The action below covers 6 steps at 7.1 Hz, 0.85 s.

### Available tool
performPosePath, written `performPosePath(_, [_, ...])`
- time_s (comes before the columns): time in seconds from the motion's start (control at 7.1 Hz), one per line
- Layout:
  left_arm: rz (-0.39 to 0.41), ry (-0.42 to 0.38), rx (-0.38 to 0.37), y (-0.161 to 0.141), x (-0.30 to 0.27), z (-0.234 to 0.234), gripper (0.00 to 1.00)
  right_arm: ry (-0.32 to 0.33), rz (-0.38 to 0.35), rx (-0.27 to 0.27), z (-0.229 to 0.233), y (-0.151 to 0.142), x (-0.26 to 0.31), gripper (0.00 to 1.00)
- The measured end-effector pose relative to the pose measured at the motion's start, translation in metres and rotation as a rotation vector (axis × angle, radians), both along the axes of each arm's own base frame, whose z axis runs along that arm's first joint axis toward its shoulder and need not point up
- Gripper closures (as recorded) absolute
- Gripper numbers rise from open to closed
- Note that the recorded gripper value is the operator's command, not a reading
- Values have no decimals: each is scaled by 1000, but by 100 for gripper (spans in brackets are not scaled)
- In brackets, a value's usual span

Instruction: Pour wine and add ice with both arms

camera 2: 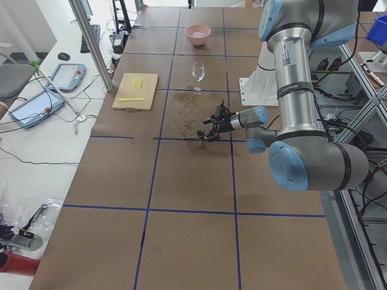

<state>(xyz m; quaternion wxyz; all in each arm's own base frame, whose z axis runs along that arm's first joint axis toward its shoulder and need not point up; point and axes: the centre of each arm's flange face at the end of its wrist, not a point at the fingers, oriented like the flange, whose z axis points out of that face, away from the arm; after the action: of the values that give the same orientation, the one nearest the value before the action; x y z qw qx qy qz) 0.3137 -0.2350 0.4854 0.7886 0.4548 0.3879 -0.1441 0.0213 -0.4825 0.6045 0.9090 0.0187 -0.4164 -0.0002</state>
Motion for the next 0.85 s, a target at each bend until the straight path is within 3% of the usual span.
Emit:
performPosePath(0.42, [-16,-21,29,11,27,18,0,0,0,3,-1,-1,0,0])
performPosePath(0.85, [-80,-52,68,7,58,39,1,0,0,1,-1,-1,0,0])
